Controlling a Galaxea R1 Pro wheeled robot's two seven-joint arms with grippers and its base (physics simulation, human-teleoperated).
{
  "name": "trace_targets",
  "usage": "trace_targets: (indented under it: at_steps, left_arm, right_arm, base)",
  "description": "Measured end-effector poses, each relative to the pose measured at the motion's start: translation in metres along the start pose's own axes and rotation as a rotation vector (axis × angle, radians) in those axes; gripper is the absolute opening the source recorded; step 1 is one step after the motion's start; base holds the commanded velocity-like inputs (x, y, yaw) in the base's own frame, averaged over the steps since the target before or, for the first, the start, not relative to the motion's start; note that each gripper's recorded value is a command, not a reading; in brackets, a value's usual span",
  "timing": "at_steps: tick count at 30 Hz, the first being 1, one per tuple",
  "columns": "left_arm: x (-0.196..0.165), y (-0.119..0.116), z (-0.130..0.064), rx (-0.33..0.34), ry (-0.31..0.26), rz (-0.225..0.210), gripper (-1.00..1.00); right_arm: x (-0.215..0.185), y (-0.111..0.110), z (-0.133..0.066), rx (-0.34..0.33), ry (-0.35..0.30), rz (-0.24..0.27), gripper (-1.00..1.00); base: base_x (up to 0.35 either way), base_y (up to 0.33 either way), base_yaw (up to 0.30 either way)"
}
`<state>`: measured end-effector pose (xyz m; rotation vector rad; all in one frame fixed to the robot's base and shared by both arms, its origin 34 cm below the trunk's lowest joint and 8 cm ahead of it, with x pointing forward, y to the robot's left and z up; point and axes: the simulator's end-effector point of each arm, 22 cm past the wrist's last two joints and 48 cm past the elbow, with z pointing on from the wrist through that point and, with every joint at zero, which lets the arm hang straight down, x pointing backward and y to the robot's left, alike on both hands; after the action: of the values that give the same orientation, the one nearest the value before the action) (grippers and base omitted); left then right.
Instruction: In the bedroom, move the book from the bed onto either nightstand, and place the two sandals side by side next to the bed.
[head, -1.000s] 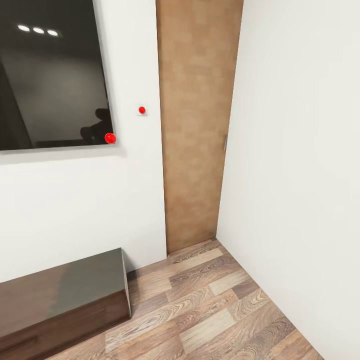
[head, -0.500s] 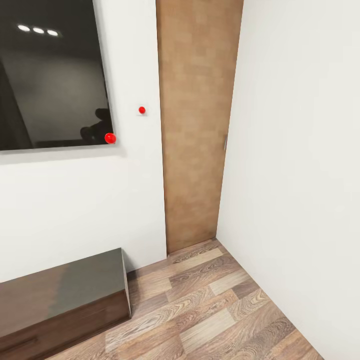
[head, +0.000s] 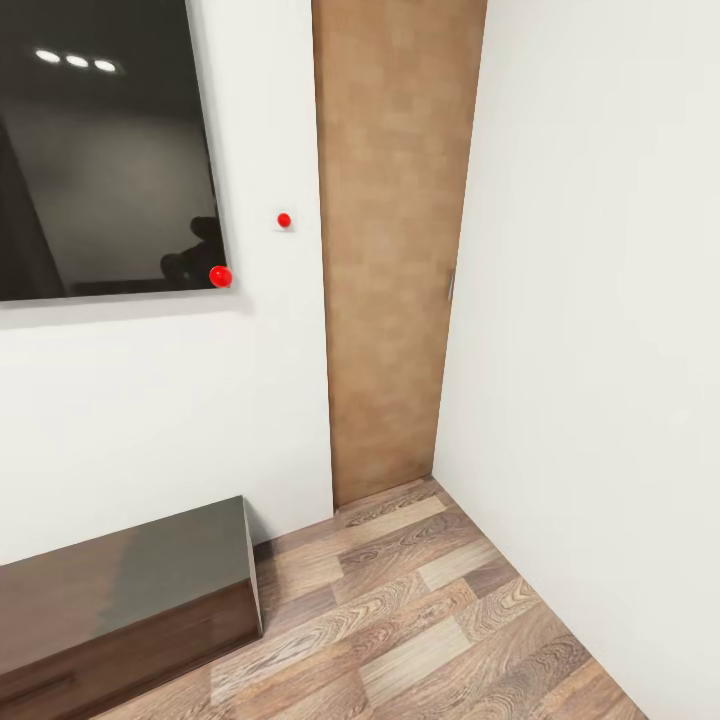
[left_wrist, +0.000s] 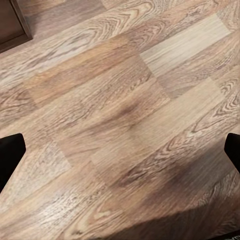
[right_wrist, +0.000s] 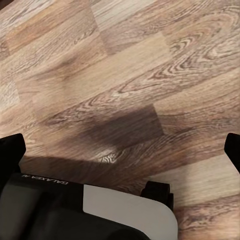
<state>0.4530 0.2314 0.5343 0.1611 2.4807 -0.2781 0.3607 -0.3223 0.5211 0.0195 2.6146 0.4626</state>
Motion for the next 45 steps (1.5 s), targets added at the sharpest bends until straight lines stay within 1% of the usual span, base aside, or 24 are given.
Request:
trace_targets:
  at_steps: [15,29,45]
  left_arm:
    - [0.0,0.0,0.0,0.0,0.0,0.0,1.0]
    - [0.0,-0.001,0.0002,0.001,0.0,0.0,1.0]
    - [0.0,-0.0025,0.0005,0.004,0.0,0.001,1.0]
  right_arm:
    - [0.0,0.0,0.0,0.0,0.0,0.0,1.0]
    - [0.0001,0.0,0.0,0.0,0.0,0.0,1.0]
    - [-0.0002,0.0001,0.0,0.0,0.0,-0.001,1.0]
  base:
    - [0.0,0.0,0.015]
    - [0.0,0.0,0.182]
    - [0.0,-0.033,0.008]
